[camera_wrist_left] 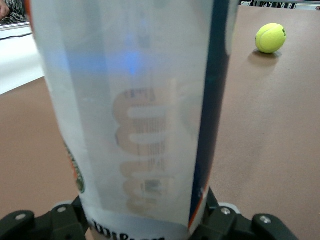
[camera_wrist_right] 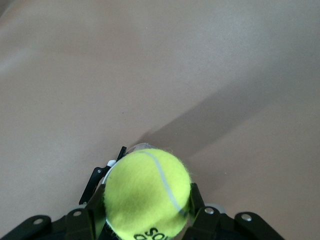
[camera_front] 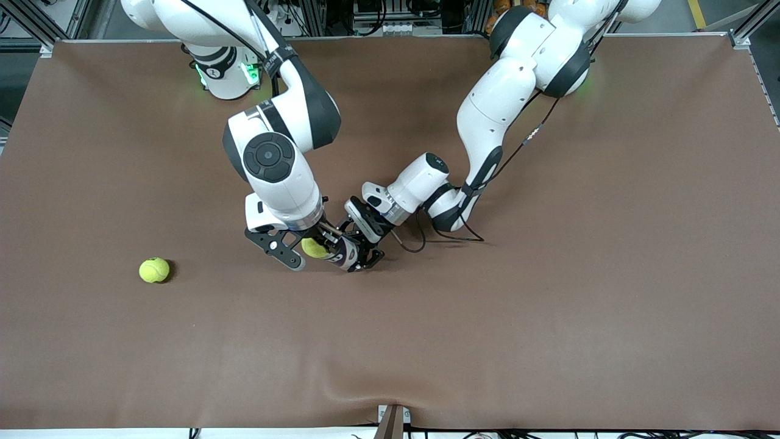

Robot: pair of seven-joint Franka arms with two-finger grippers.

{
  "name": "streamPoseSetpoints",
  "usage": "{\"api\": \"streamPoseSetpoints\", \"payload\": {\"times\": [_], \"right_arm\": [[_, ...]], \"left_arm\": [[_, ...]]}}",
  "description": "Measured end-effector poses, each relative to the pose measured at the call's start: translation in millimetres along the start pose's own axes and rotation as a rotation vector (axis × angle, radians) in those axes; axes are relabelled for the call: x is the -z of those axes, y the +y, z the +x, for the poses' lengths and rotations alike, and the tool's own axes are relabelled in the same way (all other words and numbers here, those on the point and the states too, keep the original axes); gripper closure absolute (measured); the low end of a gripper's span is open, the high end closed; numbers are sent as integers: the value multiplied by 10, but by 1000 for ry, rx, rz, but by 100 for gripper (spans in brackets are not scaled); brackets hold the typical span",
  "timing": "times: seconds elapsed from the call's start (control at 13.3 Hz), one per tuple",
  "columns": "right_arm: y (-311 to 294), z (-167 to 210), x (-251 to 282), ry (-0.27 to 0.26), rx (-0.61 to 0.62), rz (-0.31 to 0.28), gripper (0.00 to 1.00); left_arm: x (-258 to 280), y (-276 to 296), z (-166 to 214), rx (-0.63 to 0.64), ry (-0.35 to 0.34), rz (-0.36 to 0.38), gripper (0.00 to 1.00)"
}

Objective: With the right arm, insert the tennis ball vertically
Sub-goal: 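Move the held ball over the can opening with the right gripper, then open the right gripper to drop the ball into the can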

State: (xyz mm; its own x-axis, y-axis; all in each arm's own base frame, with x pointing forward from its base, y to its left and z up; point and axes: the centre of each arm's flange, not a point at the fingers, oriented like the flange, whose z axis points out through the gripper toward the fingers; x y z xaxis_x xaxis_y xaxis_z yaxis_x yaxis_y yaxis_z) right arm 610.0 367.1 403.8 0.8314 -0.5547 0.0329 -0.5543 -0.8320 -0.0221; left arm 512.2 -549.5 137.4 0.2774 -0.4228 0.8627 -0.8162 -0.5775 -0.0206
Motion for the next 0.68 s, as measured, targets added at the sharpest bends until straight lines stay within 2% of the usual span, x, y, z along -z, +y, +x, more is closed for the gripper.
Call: {"api": "streamPoseSetpoints", "payload": {"times": [0.08,0.15,0.3,0.38,0.68], "right_arm": [[0,0,0,0,-1,0,33],[-2,-4,0,0,0,0,26],[-33,-68,4,0,9,1,4],[-50,-102,9,0,14,2,0],[-40,-46,60,9,5,8,0]], "left_arm": [[0,-1,0,0,0,0,15],[0,-3,0,0,0,0,15],[1,-10,2,-1,1,2,15],[2,-14,1,-1,1,2,15],[3,-28,0,-1,1,4,15]]}}
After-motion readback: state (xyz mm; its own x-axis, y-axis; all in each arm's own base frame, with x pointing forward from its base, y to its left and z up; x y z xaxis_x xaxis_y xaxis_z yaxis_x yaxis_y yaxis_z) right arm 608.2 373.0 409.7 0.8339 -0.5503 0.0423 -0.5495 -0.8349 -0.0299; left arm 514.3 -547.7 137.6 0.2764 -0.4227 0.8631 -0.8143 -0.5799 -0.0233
